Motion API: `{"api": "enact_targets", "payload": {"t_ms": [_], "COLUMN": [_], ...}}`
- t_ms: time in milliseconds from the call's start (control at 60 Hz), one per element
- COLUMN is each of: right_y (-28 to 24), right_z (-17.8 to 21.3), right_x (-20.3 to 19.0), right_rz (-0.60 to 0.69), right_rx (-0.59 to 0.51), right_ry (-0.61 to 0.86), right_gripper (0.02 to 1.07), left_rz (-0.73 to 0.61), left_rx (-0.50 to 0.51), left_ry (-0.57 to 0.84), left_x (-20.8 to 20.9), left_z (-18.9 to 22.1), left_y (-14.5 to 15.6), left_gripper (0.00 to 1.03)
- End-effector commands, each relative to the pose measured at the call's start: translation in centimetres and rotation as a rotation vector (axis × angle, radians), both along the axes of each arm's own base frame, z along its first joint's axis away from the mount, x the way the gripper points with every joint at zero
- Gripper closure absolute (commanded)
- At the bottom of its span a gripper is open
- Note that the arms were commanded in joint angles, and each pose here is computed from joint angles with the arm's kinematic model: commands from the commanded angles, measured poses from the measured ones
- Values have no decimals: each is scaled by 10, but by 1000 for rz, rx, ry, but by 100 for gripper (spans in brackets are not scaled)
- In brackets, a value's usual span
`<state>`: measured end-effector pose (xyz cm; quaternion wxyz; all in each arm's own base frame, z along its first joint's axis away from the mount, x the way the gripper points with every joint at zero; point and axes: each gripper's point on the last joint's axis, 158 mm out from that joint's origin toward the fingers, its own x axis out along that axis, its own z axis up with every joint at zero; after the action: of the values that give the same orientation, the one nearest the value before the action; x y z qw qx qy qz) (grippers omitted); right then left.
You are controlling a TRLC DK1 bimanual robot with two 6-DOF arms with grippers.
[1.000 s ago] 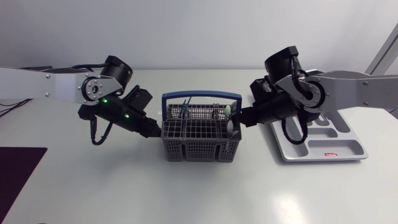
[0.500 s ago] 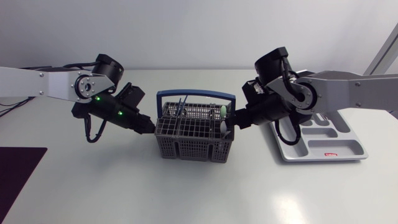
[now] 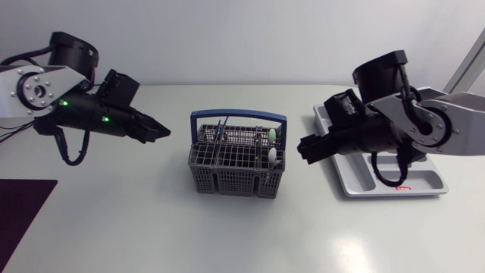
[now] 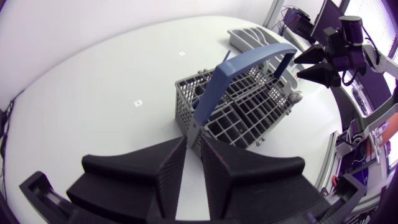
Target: Unload the cutlery basket into the drawer organizer.
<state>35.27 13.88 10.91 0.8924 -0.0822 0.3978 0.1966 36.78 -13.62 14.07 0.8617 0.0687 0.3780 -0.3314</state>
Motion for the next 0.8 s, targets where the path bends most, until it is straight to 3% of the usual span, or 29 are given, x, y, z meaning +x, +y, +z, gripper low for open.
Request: {"api": "enact_targets", "payload": {"t_ms": [0, 167, 350, 483, 783], "right_y": [-7, -3, 14, 17, 8], "right_z": [-9, 14, 29, 35, 20], "right_x": [-16, -31, -48, -53, -60], "right_rz": [23, 118, 294, 338, 328], "right_rx": [-20, -18, -66, -90, -127], "right_ry": [24, -65, -167, -195, -167], "right_gripper": [14, 14, 14, 14, 14], "left_rz": [-31, -65, -88, -111, -234], "left_rx": [21, 43, 69, 86, 260], "left_ry": [-48, -82, -69, -67, -179], "left_x": [-14, -31, -42, -48, -74], "left_z": [12, 25, 15, 11, 19], "left_y": [-5, -17, -24, -34, -118], "left_gripper": [84, 84, 84, 83, 82]}}
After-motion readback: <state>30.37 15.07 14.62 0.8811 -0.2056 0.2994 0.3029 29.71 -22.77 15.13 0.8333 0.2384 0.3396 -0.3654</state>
